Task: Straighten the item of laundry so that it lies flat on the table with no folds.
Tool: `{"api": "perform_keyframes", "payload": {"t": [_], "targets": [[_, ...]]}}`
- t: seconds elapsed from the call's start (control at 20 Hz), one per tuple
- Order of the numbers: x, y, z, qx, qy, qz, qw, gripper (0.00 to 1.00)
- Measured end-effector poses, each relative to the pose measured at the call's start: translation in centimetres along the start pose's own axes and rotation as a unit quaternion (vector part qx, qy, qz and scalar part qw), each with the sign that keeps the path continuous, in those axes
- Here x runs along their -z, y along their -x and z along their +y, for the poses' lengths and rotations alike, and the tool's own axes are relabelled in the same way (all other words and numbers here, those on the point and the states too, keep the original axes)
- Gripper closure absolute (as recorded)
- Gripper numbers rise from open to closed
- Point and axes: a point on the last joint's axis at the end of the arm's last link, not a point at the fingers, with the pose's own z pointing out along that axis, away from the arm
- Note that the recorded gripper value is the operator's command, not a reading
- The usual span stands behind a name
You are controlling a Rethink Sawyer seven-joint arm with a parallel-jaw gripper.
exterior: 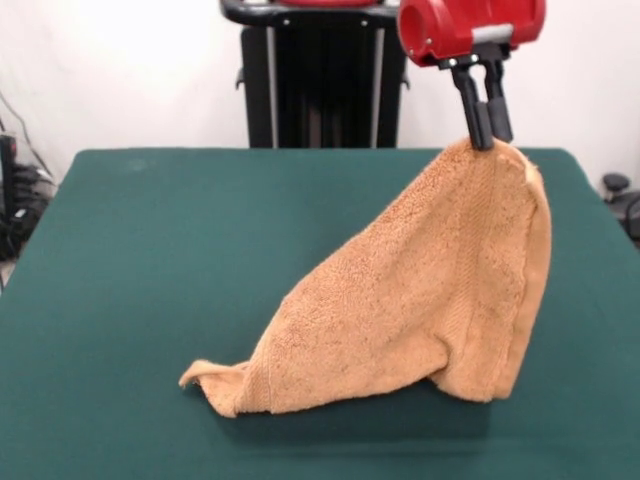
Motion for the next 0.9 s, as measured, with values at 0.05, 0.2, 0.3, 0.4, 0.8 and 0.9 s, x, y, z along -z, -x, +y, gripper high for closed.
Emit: {"api": "perform_keyframes", "payload": {"t": [0.05,0.2,0.3,0.4,0.8,0.9], "targets": [[-0.1,-0.4,0.4,0.006,0.0,0.004,1.0,1.0],[-0.2,-1.1,1.3,0.019,0.002,0.011,0.9998,1.0],[-0.3,-1.7,1.9,0.028,0.005,0.015,0.9995,1.0],[-0.3,-2.3,2.3,0.033,0.009,0.02,0.9992,1.0],[-0.4,-4.7,3.4,0.05,0.014,0.04,0.9979,1.0],[-0.7,-5.4,3.6,0.051,0.015,0.048,0.9975,1.0]]}}
